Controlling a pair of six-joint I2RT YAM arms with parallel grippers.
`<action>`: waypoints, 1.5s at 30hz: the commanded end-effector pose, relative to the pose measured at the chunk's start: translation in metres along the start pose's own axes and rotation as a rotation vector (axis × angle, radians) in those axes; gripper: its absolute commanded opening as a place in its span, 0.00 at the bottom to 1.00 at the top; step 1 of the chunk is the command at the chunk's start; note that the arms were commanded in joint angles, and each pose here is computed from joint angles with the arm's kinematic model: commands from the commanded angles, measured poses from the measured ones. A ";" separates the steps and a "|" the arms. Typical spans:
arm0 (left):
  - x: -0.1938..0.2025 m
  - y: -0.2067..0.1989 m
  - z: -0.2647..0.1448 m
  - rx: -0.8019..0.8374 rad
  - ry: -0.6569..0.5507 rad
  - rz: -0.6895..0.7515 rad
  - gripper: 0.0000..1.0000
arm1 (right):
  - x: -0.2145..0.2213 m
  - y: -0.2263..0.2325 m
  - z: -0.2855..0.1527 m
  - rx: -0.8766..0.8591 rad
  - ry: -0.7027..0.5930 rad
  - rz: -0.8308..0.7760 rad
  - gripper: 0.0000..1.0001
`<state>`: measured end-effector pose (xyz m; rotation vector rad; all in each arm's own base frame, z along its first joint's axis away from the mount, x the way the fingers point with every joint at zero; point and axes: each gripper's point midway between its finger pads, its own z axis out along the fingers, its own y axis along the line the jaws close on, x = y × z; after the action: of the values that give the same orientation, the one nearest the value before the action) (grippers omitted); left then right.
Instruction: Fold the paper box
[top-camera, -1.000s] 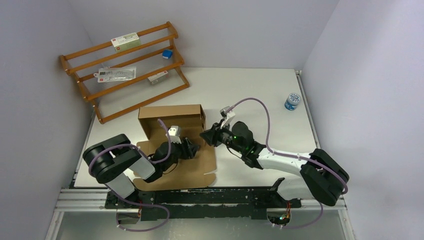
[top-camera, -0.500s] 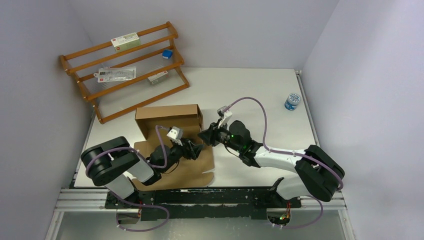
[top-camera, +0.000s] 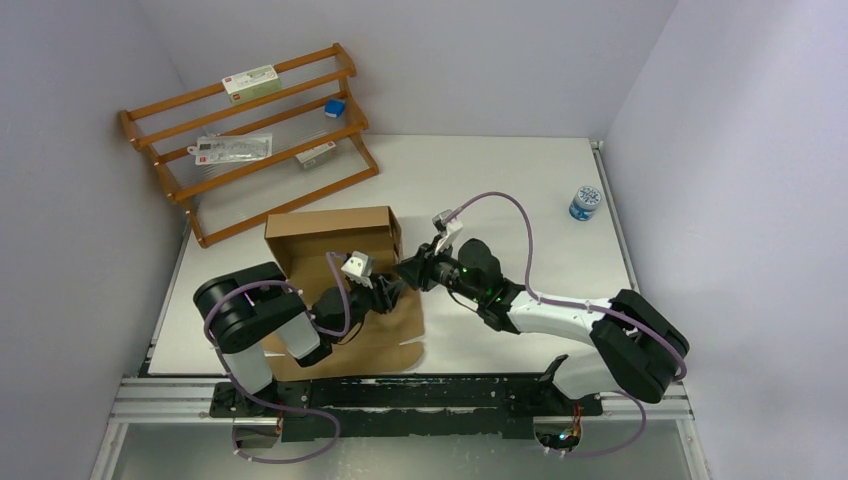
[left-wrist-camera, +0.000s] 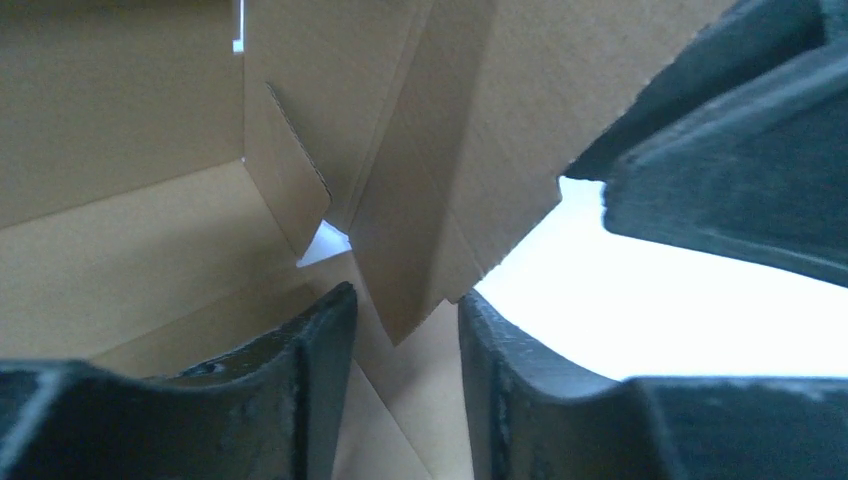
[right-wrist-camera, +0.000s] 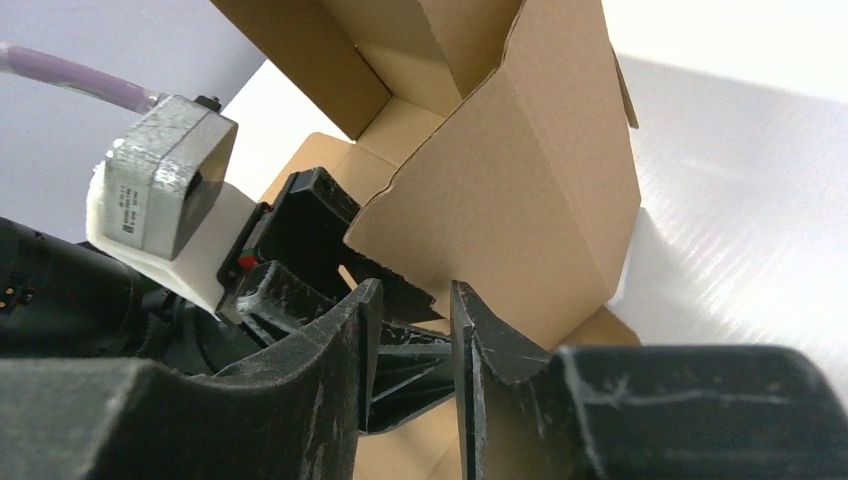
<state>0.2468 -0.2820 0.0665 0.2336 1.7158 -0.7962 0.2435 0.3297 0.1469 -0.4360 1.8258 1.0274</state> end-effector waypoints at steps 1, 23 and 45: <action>-0.031 -0.005 0.008 -0.012 -0.132 -0.025 0.43 | -0.017 0.014 0.004 -0.050 -0.045 -0.009 0.36; -0.020 0.029 -0.006 -0.155 -0.076 -0.036 0.26 | -0.086 -0.042 -0.031 0.060 -0.090 -0.304 0.67; 0.019 0.049 -0.001 -0.198 0.095 -0.079 0.51 | -0.078 -0.077 0.013 0.065 -0.020 -0.321 0.17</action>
<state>0.2647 -0.2400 0.0315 0.0703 1.8804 -0.6282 0.3365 0.2767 0.1584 -0.6387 1.7538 0.7105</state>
